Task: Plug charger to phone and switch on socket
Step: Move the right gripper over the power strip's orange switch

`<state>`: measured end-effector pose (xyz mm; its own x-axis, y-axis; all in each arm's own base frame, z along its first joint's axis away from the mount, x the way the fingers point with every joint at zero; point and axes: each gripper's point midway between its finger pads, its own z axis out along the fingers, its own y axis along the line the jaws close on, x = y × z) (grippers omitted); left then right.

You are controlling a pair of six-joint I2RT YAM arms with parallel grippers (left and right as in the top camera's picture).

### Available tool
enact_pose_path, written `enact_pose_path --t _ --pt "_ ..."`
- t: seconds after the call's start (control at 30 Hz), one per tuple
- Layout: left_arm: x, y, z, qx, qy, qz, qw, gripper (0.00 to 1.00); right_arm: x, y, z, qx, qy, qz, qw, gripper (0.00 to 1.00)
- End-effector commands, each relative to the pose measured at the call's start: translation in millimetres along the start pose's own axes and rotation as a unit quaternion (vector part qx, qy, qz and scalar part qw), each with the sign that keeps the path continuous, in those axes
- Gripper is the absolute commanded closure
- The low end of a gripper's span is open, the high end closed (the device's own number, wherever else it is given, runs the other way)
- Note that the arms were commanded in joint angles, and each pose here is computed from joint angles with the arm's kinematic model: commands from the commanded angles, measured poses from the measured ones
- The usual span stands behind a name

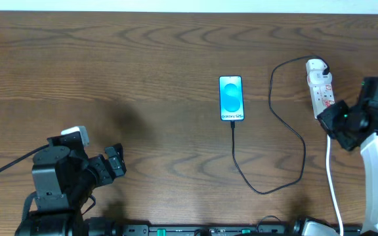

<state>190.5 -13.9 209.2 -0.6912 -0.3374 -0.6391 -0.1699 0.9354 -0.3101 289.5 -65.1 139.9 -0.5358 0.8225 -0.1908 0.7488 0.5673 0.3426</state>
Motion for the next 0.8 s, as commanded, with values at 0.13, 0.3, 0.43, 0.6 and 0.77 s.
enact_pose_path --t 0.13,0.3,0.43,0.6,0.77 --pt "-3.5 -4.6 -20.1 0.017 -0.049 0.012 0.999 0.02 -17.6 9.8 -6.2 -0.023 -0.034 0.000 0.999 0.99" --pt "-4.6 -8.8 -44.4 0.035 -0.109 0.021 0.993 0.02 -32.4 0.0 -9.2 0.017 -0.060 0.040 0.997 0.99" --pt "-3.4 -11.7 -59.2 0.048 -0.144 0.029 0.988 0.02 -50.4 -3.9 -16.5 0.078 -0.056 0.053 0.994 0.99" --pt "2.4 -22.6 -67.9 0.082 -0.153 0.053 0.983 0.02 -70.8 3.7 -12.1 0.113 -0.020 0.068 0.991 0.99" --pt "6.7 -30.2 -69.3 0.105 -0.146 0.070 0.981 0.02 -92.1 5.8 2.6 0.138 0.005 0.084 0.987 0.99"
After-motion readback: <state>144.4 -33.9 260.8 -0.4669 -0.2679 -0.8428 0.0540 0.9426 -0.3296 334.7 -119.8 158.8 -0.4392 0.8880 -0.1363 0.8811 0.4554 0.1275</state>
